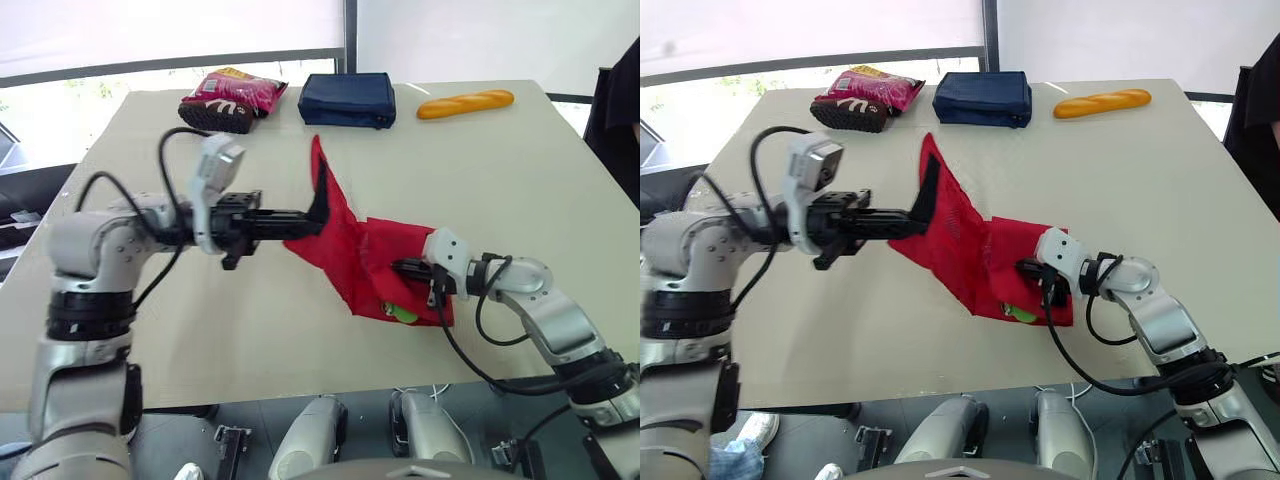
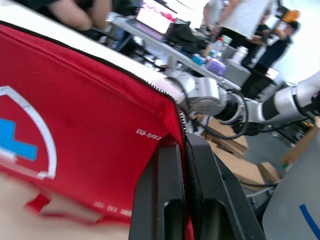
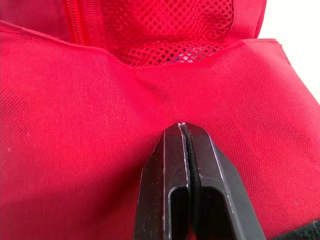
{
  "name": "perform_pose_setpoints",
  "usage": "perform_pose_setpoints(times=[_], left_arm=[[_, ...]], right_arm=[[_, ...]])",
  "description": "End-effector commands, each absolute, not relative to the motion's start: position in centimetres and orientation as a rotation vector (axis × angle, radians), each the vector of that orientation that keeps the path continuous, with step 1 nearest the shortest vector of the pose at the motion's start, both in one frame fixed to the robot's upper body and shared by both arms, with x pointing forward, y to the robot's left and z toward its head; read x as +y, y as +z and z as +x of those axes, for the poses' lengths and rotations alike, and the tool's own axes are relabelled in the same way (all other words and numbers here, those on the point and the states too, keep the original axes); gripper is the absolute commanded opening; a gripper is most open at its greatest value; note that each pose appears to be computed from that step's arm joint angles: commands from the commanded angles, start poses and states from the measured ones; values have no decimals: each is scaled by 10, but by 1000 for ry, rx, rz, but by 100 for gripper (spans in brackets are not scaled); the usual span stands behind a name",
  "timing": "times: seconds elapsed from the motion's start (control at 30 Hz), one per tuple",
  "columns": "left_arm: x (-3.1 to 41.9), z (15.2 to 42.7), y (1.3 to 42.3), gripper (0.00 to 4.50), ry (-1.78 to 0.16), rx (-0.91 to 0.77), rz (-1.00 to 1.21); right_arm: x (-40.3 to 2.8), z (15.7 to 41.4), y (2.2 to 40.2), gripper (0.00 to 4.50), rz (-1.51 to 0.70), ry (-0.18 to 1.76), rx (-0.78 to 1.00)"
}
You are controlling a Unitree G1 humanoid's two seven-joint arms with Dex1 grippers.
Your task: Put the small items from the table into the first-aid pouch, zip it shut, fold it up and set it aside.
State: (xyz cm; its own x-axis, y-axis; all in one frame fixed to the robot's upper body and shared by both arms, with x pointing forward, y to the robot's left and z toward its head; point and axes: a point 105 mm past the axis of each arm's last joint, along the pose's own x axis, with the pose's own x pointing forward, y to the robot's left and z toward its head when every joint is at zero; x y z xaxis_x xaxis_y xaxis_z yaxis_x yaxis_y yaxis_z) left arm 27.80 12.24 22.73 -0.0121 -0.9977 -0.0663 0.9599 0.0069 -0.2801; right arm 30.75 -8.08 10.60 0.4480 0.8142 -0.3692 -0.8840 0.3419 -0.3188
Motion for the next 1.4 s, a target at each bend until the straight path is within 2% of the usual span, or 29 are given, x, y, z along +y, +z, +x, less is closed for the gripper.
perform_pose_setpoints(times=[0.03,0.3,0.43,0.63,0.77,1.03,1.23,1.4], left_arm=[[105,274,228,0,-1634,256,-140],[64,293,198,0,-1652,302,-159],[52,293,184,0,-1684,337,-170],[45,297,168,0,-1684,376,-175],[40,300,165,0,-1685,377,-190],[27,299,155,0,-1697,394,-211],[14,296,138,0,-1686,469,-214],[8,299,124,0,-1655,515,-223]], right_arm=[[-81,305,77,5,-521,1098,280],[-77,306,76,5,-523,1076,279],[-75,305,76,5,-512,1059,270],[-74,304,115,5,-464,994,119],[-76,284,149,5,-400,997,23],[-127,237,174,5,-328,915,22],[-168,216,200,5,-296,787,-29],[-183,200,216,5,-269,750,-67]])
